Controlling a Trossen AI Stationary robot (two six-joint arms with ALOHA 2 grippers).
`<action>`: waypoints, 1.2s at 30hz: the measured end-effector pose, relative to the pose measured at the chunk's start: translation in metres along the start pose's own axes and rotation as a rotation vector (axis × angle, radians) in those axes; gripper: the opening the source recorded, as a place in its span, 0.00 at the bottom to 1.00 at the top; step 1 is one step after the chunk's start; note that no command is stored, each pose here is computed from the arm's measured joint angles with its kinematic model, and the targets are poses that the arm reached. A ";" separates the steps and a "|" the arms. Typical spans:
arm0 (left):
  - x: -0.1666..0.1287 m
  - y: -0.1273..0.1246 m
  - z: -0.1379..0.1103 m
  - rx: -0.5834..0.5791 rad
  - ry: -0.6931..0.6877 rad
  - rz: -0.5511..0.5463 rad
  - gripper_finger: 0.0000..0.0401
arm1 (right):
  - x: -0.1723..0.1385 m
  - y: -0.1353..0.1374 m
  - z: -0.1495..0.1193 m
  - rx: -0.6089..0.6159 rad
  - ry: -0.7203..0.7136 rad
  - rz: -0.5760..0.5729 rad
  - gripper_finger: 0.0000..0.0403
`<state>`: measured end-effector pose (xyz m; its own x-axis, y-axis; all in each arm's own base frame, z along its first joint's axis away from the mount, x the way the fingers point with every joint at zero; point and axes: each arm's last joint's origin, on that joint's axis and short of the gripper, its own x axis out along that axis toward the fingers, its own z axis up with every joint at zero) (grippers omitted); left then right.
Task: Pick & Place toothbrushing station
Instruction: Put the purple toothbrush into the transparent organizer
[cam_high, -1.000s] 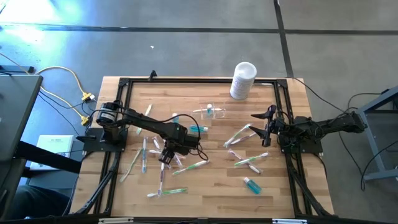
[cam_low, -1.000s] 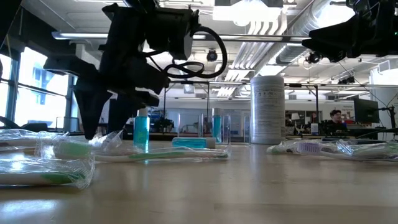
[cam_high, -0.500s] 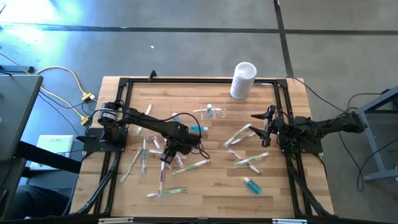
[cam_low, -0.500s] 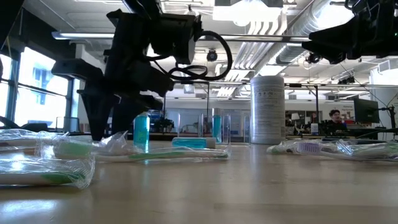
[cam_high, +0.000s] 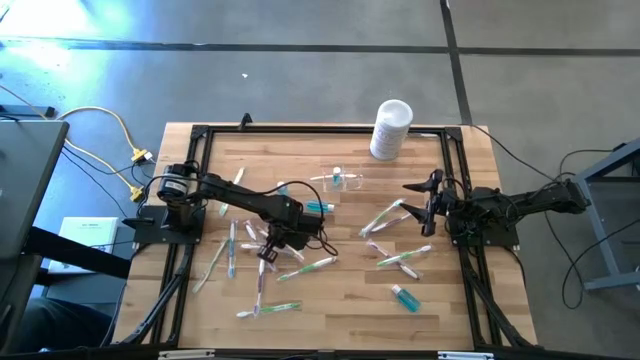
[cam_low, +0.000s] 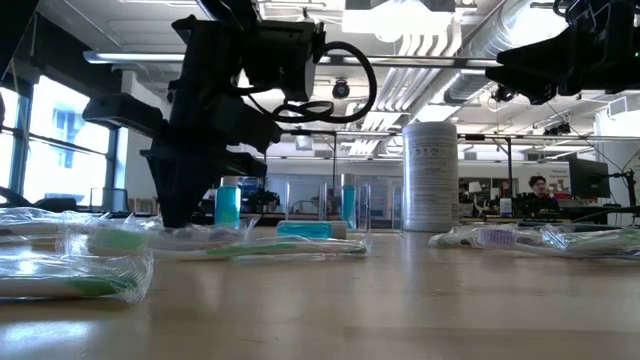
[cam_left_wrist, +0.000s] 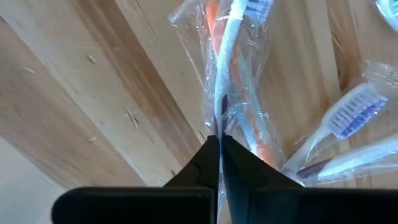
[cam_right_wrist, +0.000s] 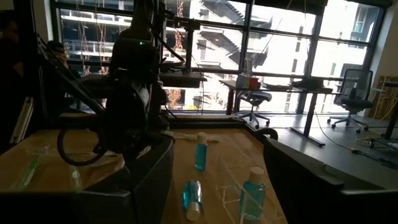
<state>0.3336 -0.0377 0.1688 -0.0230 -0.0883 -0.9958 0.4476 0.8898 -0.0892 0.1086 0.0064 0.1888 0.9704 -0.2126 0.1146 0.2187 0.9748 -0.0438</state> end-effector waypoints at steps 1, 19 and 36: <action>-0.002 0.000 -0.001 0.000 0.001 0.008 0.01 | 0.000 0.000 0.000 0.022 0.000 0.000 0.60; -0.144 -0.030 0.016 0.115 -0.192 0.227 0.00 | 0.000 0.002 -0.015 0.186 0.060 0.003 0.60; -0.193 0.081 -0.050 -0.019 -1.130 0.550 0.00 | 0.006 0.004 -0.023 0.137 0.136 0.002 0.60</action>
<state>0.3297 0.0740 0.3524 0.9435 -0.0295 -0.3299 0.1418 0.9361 0.3218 0.1173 0.0079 0.1661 0.9778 -0.2083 -0.0214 0.2094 0.9734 0.0930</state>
